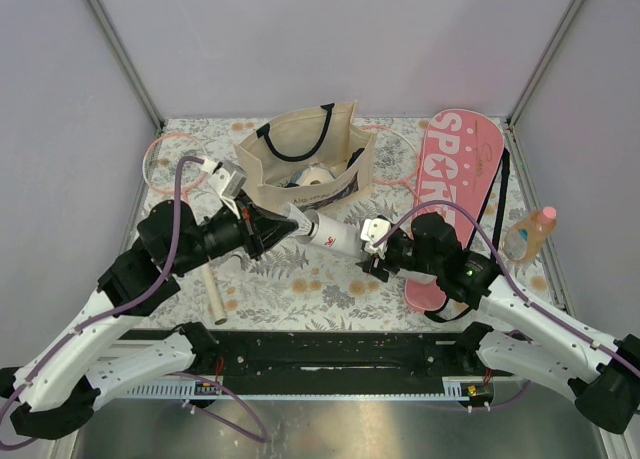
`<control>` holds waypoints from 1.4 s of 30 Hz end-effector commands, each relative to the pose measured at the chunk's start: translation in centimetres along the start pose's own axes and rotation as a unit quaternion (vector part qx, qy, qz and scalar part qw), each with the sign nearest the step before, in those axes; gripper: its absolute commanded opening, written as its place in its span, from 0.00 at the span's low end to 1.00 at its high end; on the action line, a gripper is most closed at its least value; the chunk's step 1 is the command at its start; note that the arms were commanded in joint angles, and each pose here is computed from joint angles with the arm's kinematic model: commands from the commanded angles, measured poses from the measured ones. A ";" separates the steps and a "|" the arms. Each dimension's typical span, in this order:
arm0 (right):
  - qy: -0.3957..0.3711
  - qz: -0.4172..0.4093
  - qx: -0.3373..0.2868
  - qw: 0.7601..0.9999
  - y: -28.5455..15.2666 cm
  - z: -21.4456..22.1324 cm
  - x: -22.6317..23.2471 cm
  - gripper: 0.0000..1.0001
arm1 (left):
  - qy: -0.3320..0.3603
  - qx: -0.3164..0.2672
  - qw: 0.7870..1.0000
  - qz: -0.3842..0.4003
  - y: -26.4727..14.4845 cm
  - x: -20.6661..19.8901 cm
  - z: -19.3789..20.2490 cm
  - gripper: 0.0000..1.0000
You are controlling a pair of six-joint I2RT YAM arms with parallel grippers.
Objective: Pack up the badminton gear
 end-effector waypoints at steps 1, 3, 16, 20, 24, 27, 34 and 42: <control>-0.020 0.006 -0.050 0.999 -0.1 -2.3 -0.3 0.60 | -0.002 -0.038 0.998 0.054 1.0 -1.1 -0.4 0.00; -0.020 0.006 -0.051 0.998 0.0 -2.3 -0.2 0.60 | -0.004 -0.032 0.998 0.061 1.8 -1.0 0.2 0.00; -0.022 0.004 -0.064 0.998 0.1 -2.4 0.0 0.59 | -0.005 0.011 0.998 0.063 4.2 -0.2 2.5 0.13; -0.022 0.009 -0.067 0.997 0.1 -2.4 -0.1 0.59 | -0.012 0.024 0.997 0.069 4.1 -0.5 2.6 0.37; -0.020 0.009 -0.067 0.997 0.1 -2.1 0.0 0.60 | -0.013 0.018 0.996 0.086 3.2 -1.3 1.5 0.51; -0.010 0.007 -0.064 0.998 -0.3 -2.0 0.2 0.60 | -0.023 0.009 0.997 0.078 2.1 -1.7 0.1 0.59; -0.006 0.012 -0.076 0.997 -1.1 -2.1 0.4 0.60 | -0.002 -0.027 0.997 0.076 -0.2 -2.6 -3.1 0.68; 0.036 0.024 -0.109 0.993 -2.1 -3.1 0.6 0.59 | 0.074 0.014 0.977 -0.197 -1.4 5.0 -2.4 0.73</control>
Point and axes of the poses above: each gripper's point midway between its finger pads, its own y axis out along the fingers, its own x axis along the line the jaws close on, z = x × y, the point moved 5 cm from there along -y, back along the fingers, and after that the axes turned 8 degrees about y, right-handed, at the moved point
